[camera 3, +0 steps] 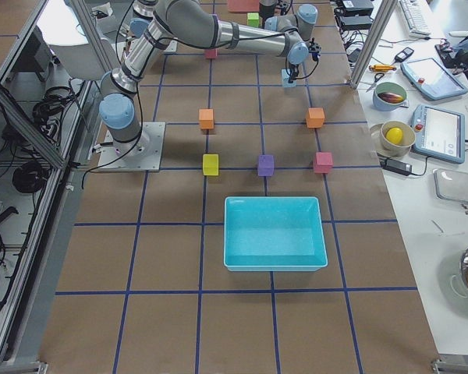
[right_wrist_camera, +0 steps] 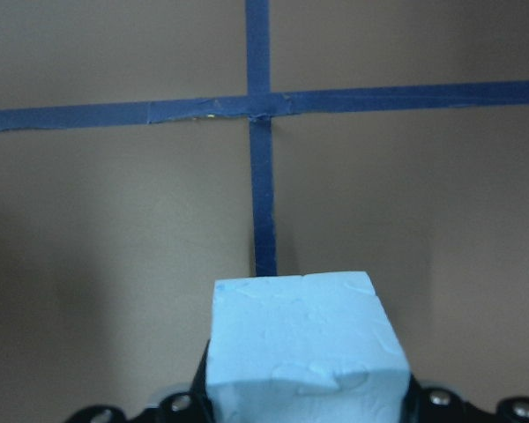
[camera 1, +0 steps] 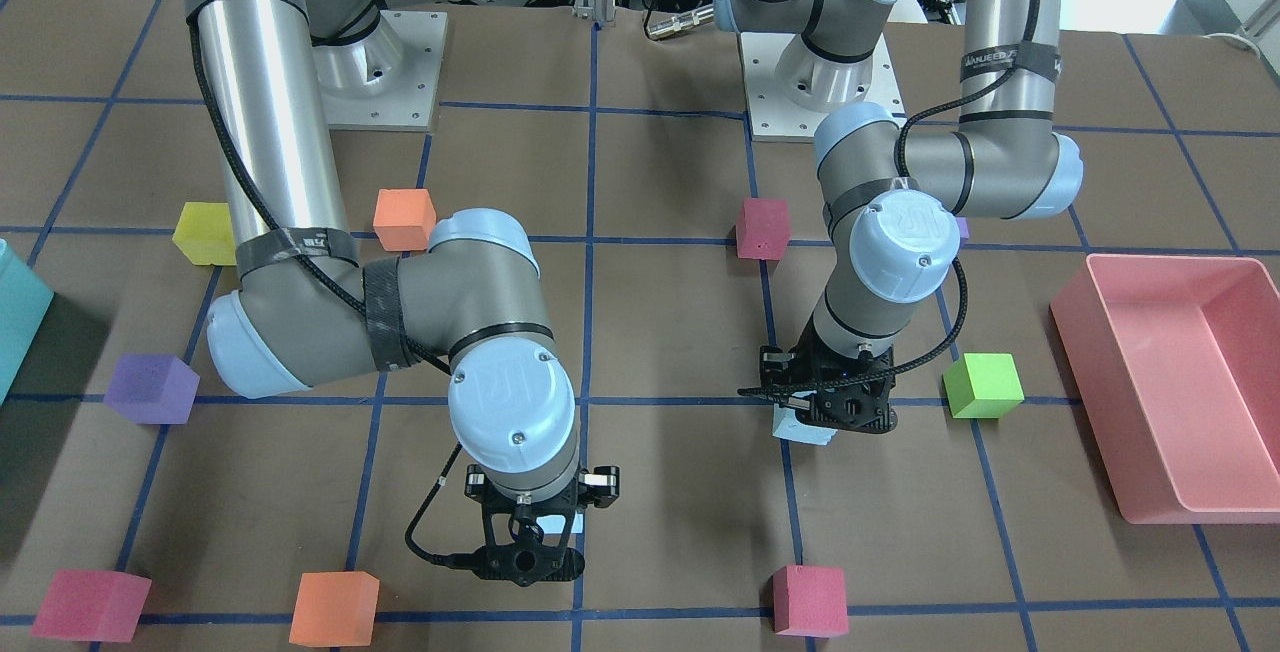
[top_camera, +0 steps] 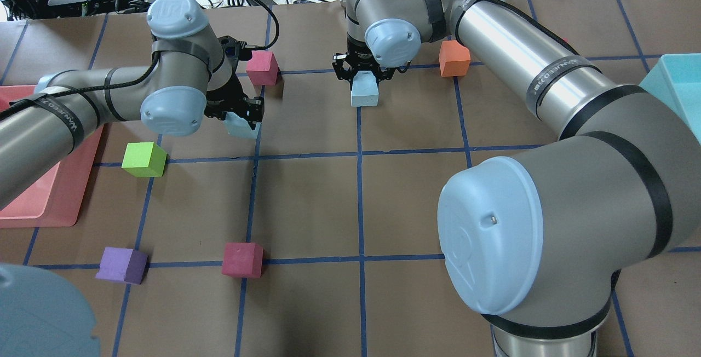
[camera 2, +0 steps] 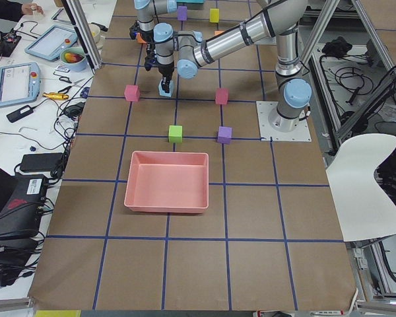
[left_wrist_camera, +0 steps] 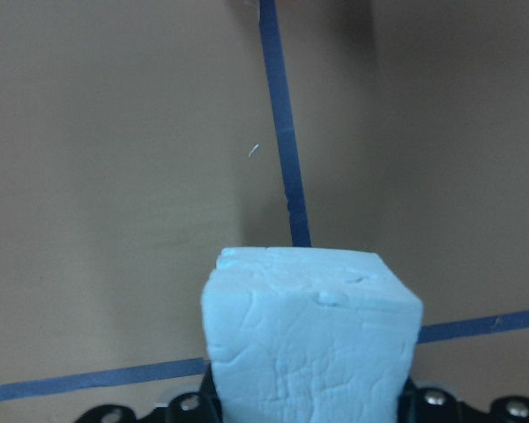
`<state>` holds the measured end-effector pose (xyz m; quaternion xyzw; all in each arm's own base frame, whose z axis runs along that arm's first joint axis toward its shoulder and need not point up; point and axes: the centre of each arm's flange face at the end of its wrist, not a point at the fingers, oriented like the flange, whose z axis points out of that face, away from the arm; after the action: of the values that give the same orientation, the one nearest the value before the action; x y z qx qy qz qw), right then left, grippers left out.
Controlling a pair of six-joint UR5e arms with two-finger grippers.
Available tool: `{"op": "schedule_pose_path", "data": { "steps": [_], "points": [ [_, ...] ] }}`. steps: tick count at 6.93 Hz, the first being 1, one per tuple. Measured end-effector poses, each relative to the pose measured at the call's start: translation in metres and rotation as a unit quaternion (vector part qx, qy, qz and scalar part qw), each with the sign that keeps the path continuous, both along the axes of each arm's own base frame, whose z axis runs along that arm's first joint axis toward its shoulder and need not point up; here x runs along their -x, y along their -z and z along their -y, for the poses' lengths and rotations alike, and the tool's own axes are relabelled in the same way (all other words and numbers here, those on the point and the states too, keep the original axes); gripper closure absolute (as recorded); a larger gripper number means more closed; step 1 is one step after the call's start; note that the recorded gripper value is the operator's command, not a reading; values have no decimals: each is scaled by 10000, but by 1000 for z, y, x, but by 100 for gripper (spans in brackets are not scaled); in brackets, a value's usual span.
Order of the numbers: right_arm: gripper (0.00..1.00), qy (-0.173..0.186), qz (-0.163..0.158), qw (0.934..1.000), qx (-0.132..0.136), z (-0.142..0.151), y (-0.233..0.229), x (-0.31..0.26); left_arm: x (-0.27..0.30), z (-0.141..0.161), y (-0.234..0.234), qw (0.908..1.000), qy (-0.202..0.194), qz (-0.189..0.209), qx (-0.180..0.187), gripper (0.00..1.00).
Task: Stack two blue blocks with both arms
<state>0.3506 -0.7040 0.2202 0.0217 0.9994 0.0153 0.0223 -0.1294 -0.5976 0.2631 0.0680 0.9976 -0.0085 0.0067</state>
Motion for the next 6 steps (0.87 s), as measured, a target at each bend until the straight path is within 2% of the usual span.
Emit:
{"op": "schedule_pose_path", "data": {
  "steps": [2,3,4,6],
  "points": [
    [98,93,21,9999,-81,3,17,-3,0,23,-18,10000,-30,-8,-61,100],
    [84,90,22,9999,-92,3,20,-3,0,34,-22,10000,-31,-11,-80,100],
    [79,78,22,9999,-92,4,21,-3,1,45,-26,10000,-25,-11,-76,100],
    [0,53,33,10000,-42,9,20,-5,9,66,-32,10000,31,-15,-54,100]
  ]
}}
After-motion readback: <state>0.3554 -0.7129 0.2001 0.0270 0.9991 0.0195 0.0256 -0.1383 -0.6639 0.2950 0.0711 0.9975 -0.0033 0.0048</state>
